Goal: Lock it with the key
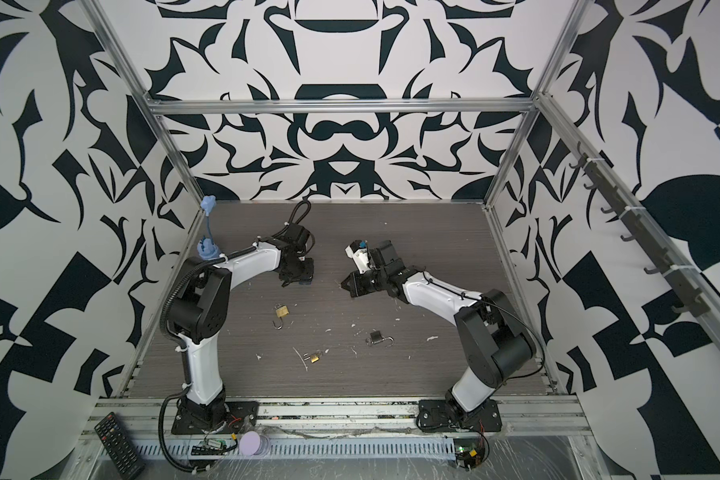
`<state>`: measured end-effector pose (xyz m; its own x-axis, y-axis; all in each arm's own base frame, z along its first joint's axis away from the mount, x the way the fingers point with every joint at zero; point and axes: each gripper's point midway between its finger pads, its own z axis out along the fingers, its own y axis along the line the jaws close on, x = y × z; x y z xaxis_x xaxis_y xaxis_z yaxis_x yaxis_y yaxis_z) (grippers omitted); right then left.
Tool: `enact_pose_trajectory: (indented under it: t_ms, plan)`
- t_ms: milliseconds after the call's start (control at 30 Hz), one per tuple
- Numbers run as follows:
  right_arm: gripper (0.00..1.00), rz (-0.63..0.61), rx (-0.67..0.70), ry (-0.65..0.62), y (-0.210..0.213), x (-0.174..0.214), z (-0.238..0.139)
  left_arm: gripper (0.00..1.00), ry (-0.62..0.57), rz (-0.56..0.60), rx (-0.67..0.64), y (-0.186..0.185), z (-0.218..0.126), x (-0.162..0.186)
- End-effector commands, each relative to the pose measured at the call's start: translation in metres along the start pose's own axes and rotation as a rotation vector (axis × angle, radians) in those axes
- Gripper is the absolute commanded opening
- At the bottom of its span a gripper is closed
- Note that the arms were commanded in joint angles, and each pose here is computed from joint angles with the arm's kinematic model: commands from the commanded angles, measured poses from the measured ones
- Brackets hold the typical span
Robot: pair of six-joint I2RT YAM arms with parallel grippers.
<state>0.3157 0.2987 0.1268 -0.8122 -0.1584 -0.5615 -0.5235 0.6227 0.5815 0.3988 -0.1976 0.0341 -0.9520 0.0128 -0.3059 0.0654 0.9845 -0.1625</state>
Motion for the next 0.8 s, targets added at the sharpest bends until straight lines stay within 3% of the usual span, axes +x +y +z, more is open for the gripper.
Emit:
enact_pose_trajectory:
  t_ms: [0,233,533,633,700,767]
  plan:
    - [0.00,-0.010,-0.012,-0.038,0.009,-0.019,-0.002,0.50,-0.075,-0.014,0.063,-0.008,-0.026,-0.016]
    - [0.00,0.015,0.005,-0.036,0.005,-0.023,0.003,0.54,-0.187,-0.025,0.089,-0.007,-0.062,-0.035]
    - [0.00,0.116,0.058,0.050,-0.016,-0.030,0.036,0.60,-0.719,-0.053,0.178,0.029,-0.191,-0.074]
    - [0.00,0.127,0.064,0.091,-0.020,-0.031,0.053,0.77,-0.873,-0.034,0.186,0.045,-0.222,-0.068]
    - [0.00,0.127,0.065,0.109,-0.023,-0.032,0.063,0.90,-0.914,-0.023,0.162,0.057,-0.230,-0.061]
    - [0.00,0.131,0.065,0.124,-0.025,-0.034,0.073,0.93,-0.917,-0.023,0.139,0.068,-0.231,-0.054]
